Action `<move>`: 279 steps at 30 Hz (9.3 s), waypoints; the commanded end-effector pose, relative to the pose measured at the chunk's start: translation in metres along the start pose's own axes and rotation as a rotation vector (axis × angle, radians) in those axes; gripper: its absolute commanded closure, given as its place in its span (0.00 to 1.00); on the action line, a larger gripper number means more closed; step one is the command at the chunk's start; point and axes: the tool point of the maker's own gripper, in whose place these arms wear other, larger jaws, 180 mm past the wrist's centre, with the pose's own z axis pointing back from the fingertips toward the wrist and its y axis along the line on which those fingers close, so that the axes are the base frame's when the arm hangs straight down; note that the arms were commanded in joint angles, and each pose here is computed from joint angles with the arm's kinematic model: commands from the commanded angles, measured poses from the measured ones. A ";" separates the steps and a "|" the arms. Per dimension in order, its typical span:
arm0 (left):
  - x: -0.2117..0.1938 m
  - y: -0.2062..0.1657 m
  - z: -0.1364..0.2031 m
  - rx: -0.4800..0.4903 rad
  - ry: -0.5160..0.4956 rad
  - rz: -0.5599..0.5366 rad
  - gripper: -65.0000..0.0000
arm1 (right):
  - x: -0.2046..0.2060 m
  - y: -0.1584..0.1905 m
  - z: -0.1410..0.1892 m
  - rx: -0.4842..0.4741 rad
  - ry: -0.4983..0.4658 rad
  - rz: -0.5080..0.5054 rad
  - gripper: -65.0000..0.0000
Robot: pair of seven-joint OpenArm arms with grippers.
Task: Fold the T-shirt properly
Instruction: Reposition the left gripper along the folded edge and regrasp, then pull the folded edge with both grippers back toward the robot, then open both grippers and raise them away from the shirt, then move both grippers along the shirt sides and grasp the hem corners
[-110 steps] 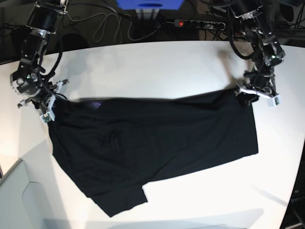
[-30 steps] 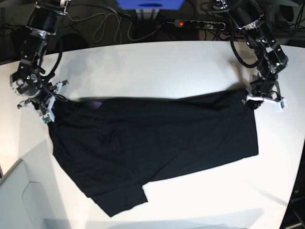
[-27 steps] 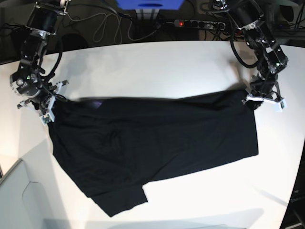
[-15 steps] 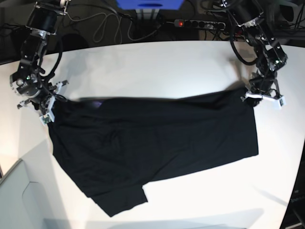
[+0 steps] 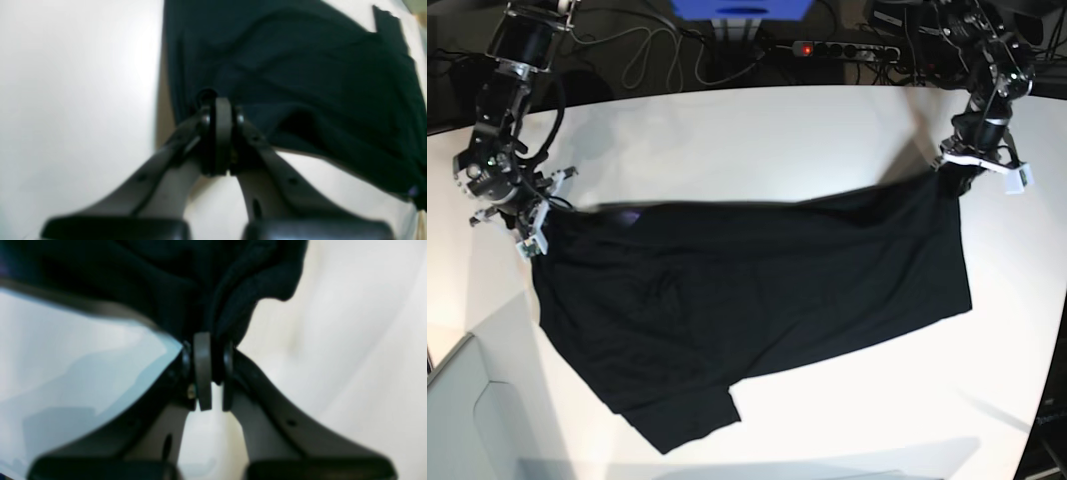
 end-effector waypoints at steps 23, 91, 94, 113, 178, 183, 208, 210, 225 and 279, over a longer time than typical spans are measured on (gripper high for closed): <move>0.026 0.003 0.024 0.031 -0.036 -0.069 0.64 | 0.011 -0.008 0.006 -0.018 -0.036 0.019 1.00; -0.029 0.056 -0.047 0.153 0.228 -0.076 0.65 | 0.020 -0.015 0.038 -0.096 -0.084 0.098 1.00; -0.015 0.063 -0.046 0.165 0.205 -0.111 0.65 | 0.008 -0.025 0.041 -0.116 -0.060 0.084 1.00; 0.019 0.061 -0.007 0.190 0.096 -0.097 0.64 | -0.006 -0.026 0.041 -0.115 -0.037 0.056 1.00; -0.093 0.115 0.022 0.277 0.320 0.165 0.56 | -0.027 -0.032 0.038 -0.113 0.010 0.026 0.34; -0.086 0.111 0.016 0.265 0.302 0.165 0.56 | -0.019 -0.036 0.042 -0.130 -0.013 0.028 0.32; -0.086 0.132 0.011 0.292 0.332 0.186 1.00 | -0.076 -0.004 0.007 0.005 0.097 -0.064 1.00; -0.081 0.134 0.012 0.293 0.327 0.179 1.00 | -0.082 -0.002 0.014 -0.001 0.107 -0.047 1.00; -0.044 0.110 0.030 0.273 0.246 0.040 1.00 | -0.082 0.000 0.035 -0.031 0.096 0.011 0.48; 0.124 0.046 -0.186 0.135 -0.066 -0.147 0.41 | 0.142 -0.046 -0.124 0.020 -0.365 -0.520 0.28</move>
